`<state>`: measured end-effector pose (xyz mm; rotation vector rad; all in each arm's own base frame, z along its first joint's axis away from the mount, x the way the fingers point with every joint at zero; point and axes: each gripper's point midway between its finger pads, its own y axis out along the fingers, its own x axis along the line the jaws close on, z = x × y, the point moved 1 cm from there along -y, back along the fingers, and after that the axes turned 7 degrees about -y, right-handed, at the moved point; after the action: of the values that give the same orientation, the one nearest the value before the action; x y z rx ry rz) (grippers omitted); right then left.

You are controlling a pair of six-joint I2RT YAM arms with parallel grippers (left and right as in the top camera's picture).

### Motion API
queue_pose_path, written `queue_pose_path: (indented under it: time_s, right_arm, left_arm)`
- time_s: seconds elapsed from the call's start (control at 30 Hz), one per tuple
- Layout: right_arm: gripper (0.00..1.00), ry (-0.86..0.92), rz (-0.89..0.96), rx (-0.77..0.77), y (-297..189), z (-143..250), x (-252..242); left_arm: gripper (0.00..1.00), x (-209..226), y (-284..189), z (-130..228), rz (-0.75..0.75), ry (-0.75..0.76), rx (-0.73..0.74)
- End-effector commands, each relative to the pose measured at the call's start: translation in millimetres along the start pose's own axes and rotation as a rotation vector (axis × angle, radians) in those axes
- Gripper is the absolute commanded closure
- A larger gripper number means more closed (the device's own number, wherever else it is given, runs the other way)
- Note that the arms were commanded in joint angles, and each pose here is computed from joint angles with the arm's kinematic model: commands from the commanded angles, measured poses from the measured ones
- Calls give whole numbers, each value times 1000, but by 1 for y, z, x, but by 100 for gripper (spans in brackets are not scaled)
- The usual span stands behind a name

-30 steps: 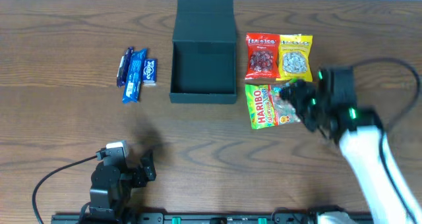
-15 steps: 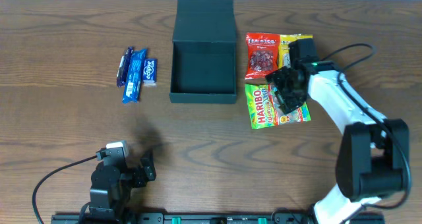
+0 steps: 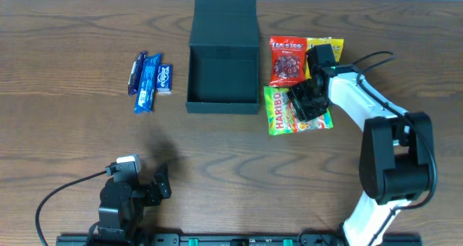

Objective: Pack container
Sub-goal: 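Reach the right gripper to the green Haribo bag and grasp it, then carry the Haribo bag with the right gripper into the black box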

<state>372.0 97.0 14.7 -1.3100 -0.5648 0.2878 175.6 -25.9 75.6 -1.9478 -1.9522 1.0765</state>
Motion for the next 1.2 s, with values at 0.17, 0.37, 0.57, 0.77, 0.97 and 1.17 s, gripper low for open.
queue_pose_path:
  time_s: [0.17,0.37,0.57,0.77,0.97,1.17]
  right_arm:
    - [98,35,136,84,48,8,-34]
    - [99,4,132,146,47,19,-35]
    - [68,-2,162,187,37,28,-43]
    - [34,-13,171,187,27,31,-45]
    - [20,-6,201,136,28,23,-50]
    - [50,-23,283,30,27,7,-65]
  left_arm:
    - [5,3,3,6,-9,-3,16]
    - [5,3,3,6,-9,-3,16]
    - [5,3,3,6,-9,-3,16]
    - [5,3,3,6,-9,-3,16]
    - [5,3,3,6,-9,-3,16]
    - [5,3,3,6,-9,-3,16]
